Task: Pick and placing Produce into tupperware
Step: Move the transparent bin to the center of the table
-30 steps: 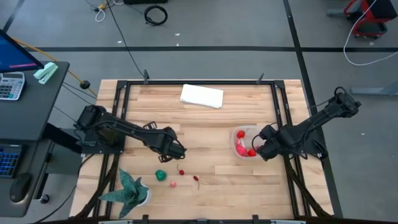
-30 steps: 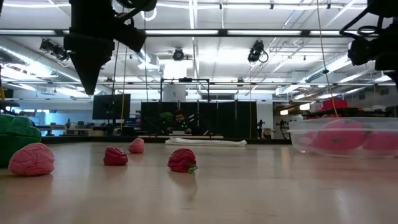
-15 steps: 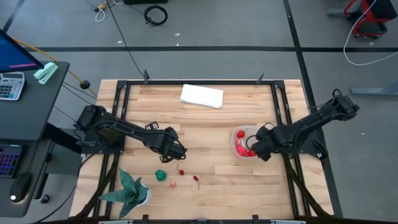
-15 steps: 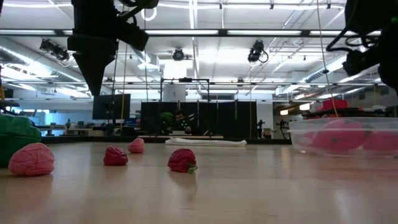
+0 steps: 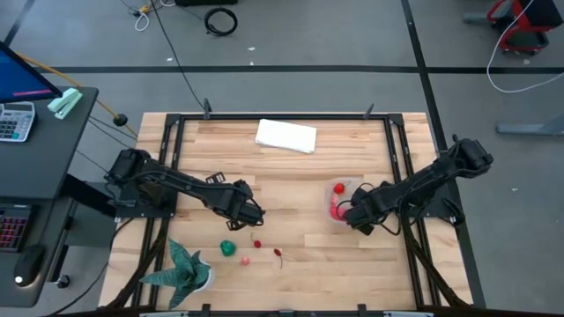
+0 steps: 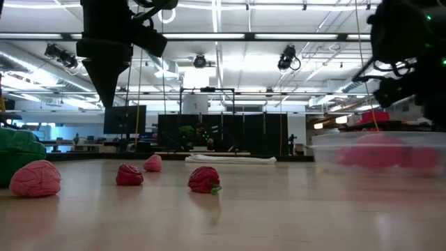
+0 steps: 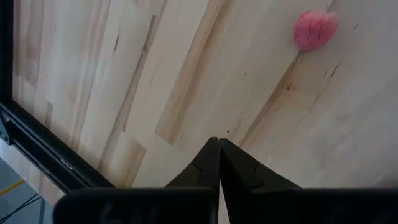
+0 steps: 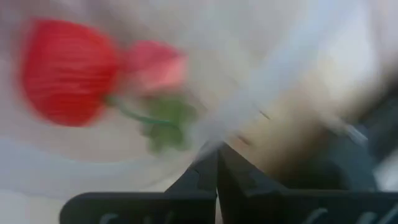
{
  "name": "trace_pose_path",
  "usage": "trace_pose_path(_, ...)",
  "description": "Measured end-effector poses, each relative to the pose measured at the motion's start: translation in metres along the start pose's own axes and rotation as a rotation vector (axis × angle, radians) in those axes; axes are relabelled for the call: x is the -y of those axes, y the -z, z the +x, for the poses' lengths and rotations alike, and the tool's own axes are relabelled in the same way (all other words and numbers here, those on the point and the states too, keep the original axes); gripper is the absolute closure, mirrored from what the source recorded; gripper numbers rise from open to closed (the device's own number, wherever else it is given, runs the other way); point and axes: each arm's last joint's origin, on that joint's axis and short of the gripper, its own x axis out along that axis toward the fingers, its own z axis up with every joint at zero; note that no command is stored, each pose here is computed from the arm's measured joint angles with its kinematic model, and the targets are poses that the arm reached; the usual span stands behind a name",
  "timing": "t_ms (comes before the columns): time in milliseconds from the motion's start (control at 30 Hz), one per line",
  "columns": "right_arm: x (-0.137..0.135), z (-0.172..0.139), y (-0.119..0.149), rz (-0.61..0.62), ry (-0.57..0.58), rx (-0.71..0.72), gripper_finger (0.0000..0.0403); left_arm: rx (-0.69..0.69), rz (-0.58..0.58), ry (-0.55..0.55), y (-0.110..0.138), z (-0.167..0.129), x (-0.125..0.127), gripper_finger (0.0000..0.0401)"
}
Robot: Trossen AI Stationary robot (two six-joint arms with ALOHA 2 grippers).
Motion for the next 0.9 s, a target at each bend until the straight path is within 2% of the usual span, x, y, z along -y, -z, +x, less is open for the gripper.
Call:
trace_pose_path(133,-0.002,0.002,-0.006,0.011,-0.021,0.032,0.0402,0.000,0.000,0.000,0.000,0.000,0.000,0.0396)
trace_pose_path(333,0.000,0.003,-0.019,0.030,-0.031,0.092,0.0402,0.000,0.000,-0.002,0.000,0.000,0.000,0.0384)
trace_pose_path(567,-0.005,0.001,-0.052,0.004,-0.179,0.281,0.0402,0.000,0.002,-0.003,0.000,0.000,0.000,0.0395)
trace_pose_path(733,-0.005,-0.002,-0.074,-0.030,-0.249,0.403,0.0402,-0.005,0.034,-0.004,-0.004,0.002,-0.004,0.0366)
trace_pose_path(900,-0.002,-0.012,-0.084,-0.039,-0.251,0.438,0.0398,-0.002,0.033,0.046,-0.013,0.006,-0.008,0.0321)
